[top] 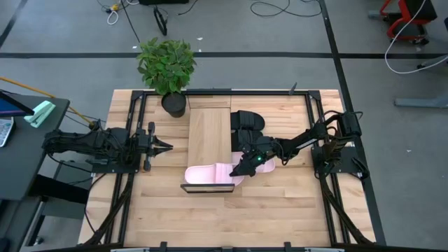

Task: Pick and place slides into the shelf
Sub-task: Put the bottom pink slipper on the shelf

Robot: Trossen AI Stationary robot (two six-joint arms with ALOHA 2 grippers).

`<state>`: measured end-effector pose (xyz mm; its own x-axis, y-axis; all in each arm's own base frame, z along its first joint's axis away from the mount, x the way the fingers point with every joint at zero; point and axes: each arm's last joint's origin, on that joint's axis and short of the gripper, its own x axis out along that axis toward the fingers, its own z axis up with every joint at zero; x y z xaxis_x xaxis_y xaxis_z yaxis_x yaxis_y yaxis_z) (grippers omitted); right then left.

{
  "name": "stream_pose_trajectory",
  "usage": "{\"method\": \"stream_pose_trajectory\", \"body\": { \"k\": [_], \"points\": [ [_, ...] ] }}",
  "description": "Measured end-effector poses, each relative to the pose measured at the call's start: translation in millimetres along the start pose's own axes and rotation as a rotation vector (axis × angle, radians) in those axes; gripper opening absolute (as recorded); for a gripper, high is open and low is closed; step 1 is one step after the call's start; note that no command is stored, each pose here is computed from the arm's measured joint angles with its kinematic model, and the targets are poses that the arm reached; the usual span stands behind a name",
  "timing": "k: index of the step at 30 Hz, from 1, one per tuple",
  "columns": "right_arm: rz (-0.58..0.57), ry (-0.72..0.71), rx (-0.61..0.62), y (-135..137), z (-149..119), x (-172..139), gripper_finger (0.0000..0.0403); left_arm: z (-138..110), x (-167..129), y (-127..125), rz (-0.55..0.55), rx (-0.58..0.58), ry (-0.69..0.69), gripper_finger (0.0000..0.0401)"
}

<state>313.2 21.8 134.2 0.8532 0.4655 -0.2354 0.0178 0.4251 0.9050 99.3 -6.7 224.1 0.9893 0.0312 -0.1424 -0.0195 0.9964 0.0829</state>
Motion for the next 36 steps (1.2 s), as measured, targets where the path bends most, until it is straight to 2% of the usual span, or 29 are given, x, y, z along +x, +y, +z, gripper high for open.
{"method": "stream_pose_trajectory", "body": {
  "k": [10, 27, 36],
  "points": [
    [-0.020, 0.023, 0.060, 2.2, 3.3, -1.5, 0.0180, 0.0, 0.0, 0.0, 0.000, 0.000, 0.000, 0.0031],
    [-0.196, 0.181, -0.038, 25.3, 19.7, 3.2, 0.0179, -0.6, 0.0, 0.0, 0.000, 0.001, 0.005, 0.0035],
    [-0.193, 0.225, -0.051, 32.2, 24.1, 5.8, 0.0179, -0.6, 0.0, 0.0, 0.000, 0.001, 0.005, 0.0040]
  ]
}}
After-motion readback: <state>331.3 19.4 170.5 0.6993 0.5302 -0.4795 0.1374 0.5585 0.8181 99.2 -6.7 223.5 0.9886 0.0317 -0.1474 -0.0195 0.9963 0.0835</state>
